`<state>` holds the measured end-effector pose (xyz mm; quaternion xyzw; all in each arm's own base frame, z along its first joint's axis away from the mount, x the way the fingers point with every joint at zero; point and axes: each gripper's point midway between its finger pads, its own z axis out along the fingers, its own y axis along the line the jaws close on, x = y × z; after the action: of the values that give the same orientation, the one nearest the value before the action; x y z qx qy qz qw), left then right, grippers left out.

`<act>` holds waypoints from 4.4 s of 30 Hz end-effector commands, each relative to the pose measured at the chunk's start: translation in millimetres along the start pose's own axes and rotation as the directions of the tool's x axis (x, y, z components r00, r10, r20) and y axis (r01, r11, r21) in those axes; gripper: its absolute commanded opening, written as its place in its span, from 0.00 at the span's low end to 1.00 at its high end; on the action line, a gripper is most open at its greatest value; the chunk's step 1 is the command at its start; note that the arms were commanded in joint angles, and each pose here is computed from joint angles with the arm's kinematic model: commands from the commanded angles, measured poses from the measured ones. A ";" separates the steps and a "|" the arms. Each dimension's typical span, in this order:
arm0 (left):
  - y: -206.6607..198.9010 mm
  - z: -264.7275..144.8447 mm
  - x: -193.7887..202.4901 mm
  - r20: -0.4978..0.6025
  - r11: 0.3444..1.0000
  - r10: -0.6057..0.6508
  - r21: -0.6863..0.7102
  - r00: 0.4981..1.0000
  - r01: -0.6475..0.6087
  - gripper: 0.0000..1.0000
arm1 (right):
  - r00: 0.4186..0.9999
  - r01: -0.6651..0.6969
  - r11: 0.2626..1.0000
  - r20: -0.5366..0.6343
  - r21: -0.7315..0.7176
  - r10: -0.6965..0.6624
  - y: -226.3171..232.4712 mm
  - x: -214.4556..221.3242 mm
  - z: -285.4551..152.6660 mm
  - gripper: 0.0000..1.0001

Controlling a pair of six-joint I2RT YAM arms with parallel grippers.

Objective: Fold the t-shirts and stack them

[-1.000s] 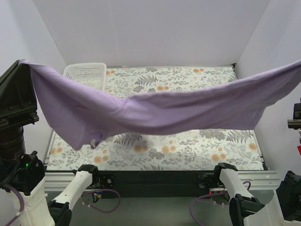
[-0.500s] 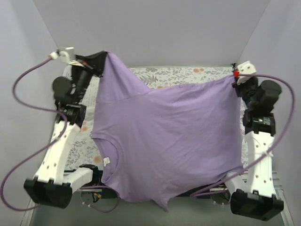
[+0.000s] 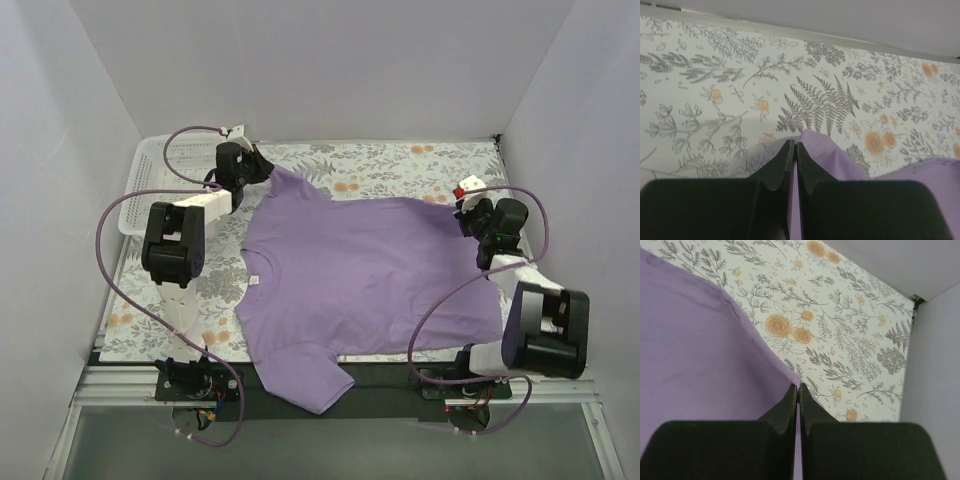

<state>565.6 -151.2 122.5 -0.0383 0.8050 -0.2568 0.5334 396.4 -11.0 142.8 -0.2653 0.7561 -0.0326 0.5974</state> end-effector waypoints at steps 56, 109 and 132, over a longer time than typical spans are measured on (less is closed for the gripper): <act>-80.7 -106.8 -72.2 0.095 0.957 0.125 0.250 0.988 -0.145 0.00 | 0.958 -0.278 0.960 0.065 -0.025 0.279 -61.3 2.7 62.8 0.01; -92.8 -199.1 -24.7 0.052 0.954 0.110 0.275 0.993 -0.120 0.00 | 0.948 -0.308 0.946 -0.048 0.100 0.314 -81.1 53.3 70.3 0.01; -89.8 -215.1 -6.1 0.029 0.957 0.094 0.271 0.995 -0.099 0.00 | 0.952 -0.288 0.952 -0.071 0.106 0.297 -75.2 65.3 49.2 0.01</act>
<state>366.4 -149.0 223.2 0.0670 0.7683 -0.3380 0.5394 459.9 -85.8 77.8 -0.1088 0.8264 0.0277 0.5518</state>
